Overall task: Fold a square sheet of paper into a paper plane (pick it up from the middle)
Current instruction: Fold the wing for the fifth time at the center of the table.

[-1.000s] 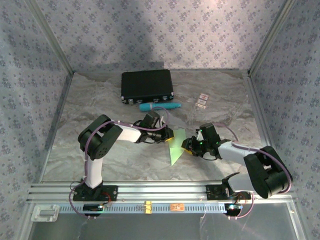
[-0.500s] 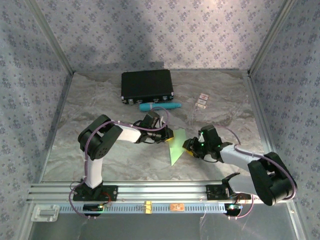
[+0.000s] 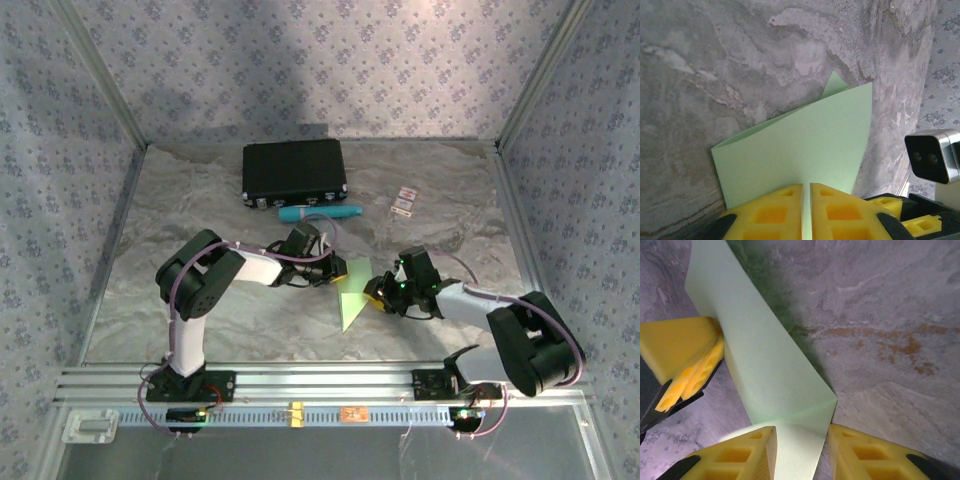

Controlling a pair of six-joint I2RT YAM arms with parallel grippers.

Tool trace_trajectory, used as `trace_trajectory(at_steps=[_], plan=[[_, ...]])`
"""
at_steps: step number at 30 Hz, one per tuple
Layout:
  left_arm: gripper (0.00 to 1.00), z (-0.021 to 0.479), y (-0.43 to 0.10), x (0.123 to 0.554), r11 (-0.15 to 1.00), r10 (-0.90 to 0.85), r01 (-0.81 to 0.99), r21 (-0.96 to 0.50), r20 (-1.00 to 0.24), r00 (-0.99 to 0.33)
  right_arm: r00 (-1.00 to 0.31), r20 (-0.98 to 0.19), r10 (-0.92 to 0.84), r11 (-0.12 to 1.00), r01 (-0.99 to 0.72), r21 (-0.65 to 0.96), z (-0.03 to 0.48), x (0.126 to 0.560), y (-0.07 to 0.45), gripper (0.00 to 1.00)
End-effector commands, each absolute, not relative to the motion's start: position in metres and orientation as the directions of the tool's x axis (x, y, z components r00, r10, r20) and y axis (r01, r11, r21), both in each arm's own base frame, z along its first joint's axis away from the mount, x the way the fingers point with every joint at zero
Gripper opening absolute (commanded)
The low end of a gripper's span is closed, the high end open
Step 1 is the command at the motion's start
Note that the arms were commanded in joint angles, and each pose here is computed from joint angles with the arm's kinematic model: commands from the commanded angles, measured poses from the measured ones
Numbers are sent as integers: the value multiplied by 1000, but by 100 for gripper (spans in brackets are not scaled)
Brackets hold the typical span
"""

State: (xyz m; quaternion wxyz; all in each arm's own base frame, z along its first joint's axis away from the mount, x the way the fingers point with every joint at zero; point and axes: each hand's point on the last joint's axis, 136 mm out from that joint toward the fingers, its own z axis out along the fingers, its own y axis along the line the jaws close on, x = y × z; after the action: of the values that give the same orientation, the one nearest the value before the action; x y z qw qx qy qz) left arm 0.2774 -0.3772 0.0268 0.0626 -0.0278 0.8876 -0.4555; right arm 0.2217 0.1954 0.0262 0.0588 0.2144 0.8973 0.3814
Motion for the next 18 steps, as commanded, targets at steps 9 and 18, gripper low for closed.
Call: trace_trajectory(at_steps=[9,18], plan=[[13,-10,-352,260,683,-128,-84,-726,-5,-992,-927,-62,371,603,190,775,48,245,215,37],[13,-9,-353,260,683,-125,-82,-726,-5,-992,-934,-146,325,635,101,766,59,259,208,40]])
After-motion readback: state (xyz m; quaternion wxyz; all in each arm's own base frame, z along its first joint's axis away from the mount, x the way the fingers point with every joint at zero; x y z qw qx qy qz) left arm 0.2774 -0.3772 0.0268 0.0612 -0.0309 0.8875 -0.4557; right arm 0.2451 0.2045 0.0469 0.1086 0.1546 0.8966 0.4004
